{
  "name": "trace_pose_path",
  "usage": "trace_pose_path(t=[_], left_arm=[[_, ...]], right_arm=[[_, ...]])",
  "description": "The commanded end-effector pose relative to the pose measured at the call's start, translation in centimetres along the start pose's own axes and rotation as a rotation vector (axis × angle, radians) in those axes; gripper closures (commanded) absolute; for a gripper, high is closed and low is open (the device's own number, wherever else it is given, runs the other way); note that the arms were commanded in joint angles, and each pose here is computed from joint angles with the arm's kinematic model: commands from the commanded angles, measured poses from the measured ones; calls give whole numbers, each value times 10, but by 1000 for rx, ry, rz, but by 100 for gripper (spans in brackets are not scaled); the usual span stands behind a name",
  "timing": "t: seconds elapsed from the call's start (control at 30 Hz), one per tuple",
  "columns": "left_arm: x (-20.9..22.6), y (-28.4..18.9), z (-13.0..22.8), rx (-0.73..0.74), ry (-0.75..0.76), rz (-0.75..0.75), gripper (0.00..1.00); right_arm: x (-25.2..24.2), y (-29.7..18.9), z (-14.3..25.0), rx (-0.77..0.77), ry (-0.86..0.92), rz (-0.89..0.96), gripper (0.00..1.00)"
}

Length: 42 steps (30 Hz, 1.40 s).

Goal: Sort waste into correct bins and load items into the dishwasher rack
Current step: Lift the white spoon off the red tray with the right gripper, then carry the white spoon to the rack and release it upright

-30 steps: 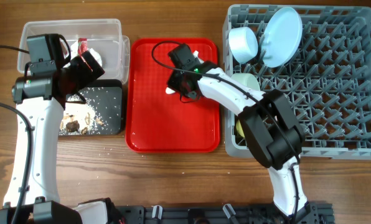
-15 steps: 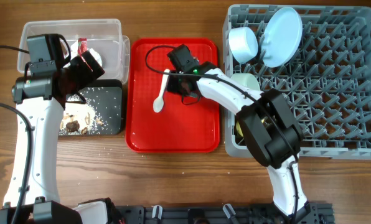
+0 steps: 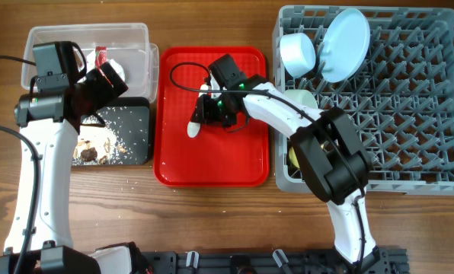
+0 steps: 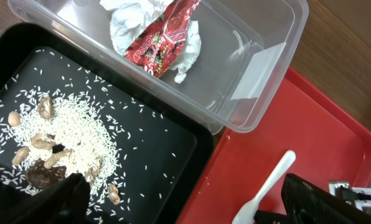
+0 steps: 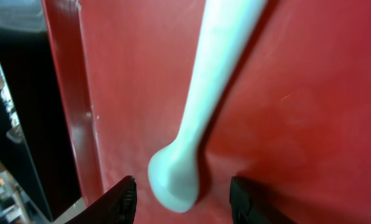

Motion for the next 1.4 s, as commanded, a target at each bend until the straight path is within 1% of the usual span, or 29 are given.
trace_pose_path(t=[0.0,0.13,0.33,0.43,0.57,0.63,0.73,1.0,1.17,1.33,1.37], left_arm=[[3,2,-2,-3,2,-12,0],[3,2,-2,-4,2,-12,0],[3,2,-2,-3,2,-12,0],[3,2,-2,-3,2,-12,0],[3,2,-2,-4,2,-12,0],[3,2,-2,-4,2,-12,0],[3,2,-2,-4,2,-12,0],[3,2,-2,-3,2,-12,0],[3,2,-2,-4,2,-12,0],[3,2,-2,-3,2,-12,0],[3,2,-2,-3,2,-12,0]], right_arm=[[-26,33,29,91,56,80,49],[-33,38,30,37,76,177,47],[-43,42,26,-18,93,258,49],[-51,46,30,-23,96,294,56],[-57,52,33,-14,98,308,71],[-58,53,33,-14,101,308,76],[-58,53,33,-14,105,309,82],[-54,54,37,15,76,283,94],[-48,51,35,38,42,244,96],[-47,35,29,26,36,242,96],[-44,30,25,17,11,234,96]])
Point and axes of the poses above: each gripper's point midway between its finger pads, its own y axis out along the fingers, its own x axis along the line the jaws close on, z = x × y, the point moved 2 cm from there along -y, back along the fingers, and after that the axes turned 2 degrees about y, right-handed, at the moved point
